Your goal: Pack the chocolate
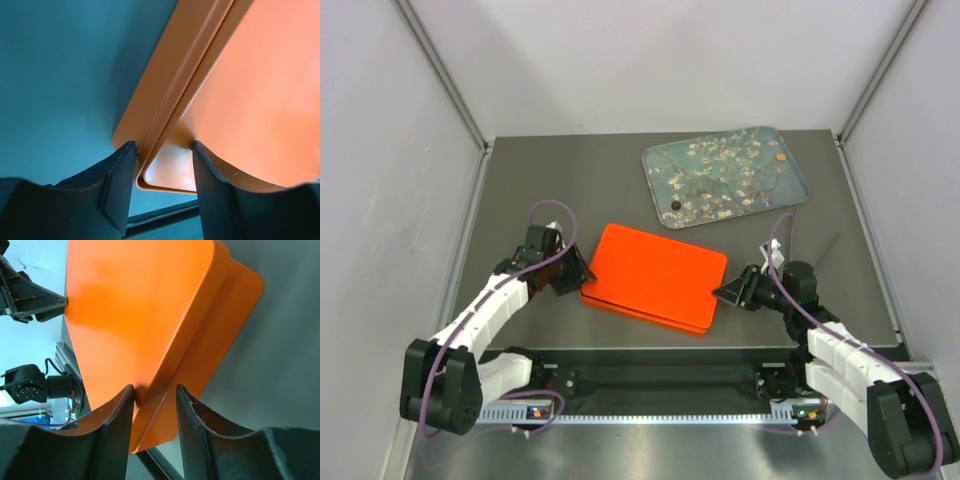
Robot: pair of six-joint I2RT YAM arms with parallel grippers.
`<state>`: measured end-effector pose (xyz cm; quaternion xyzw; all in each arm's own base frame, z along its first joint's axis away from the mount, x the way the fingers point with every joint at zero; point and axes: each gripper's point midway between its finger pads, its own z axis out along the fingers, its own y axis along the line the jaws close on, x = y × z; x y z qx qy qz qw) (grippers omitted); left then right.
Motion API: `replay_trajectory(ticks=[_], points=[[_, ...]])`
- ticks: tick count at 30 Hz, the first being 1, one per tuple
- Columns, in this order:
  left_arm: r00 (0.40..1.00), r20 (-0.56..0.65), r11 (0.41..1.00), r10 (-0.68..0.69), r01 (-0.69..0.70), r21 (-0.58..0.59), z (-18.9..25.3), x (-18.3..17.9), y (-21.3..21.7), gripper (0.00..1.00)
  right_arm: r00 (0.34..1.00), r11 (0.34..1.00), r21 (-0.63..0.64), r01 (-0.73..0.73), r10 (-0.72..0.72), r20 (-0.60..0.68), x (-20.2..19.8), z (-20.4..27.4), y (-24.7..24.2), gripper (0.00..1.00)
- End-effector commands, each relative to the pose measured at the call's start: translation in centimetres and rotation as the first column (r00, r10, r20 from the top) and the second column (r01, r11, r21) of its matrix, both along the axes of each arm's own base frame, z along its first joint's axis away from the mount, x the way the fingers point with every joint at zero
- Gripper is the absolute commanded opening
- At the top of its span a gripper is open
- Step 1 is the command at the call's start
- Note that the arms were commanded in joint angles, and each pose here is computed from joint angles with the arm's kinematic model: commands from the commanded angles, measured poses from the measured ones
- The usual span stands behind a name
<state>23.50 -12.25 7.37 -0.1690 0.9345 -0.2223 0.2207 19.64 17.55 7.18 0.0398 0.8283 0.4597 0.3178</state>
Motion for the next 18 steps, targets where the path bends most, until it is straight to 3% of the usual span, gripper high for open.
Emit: replay_trajectory(ticks=[1, 7, 18], points=[[0.999, -0.004, 0.991, -0.04, 0.039, -0.13, 0.0, -0.5, -2.4, 0.52, 1.0, 1.0, -0.014, -0.006, 0.006, -0.015, -0.3, -0.5, 0.1, 0.38], [0.998, 0.014, 0.987, -0.056, 0.058, -0.148, 0.6, -0.6, -3.0, 0.51, 1.0, 0.999, -0.038, 0.005, -0.006, -0.029, 0.0, -1.0, -0.1, 0.3], [0.993, 0.093, 0.995, -0.07, 0.076, -0.06, 3.8, 0.2, -1.8, 0.65, 0.999, 1.0, -0.018, -0.017, 0.016, -0.045, -0.3, -1.3, 0.3, 0.13]])
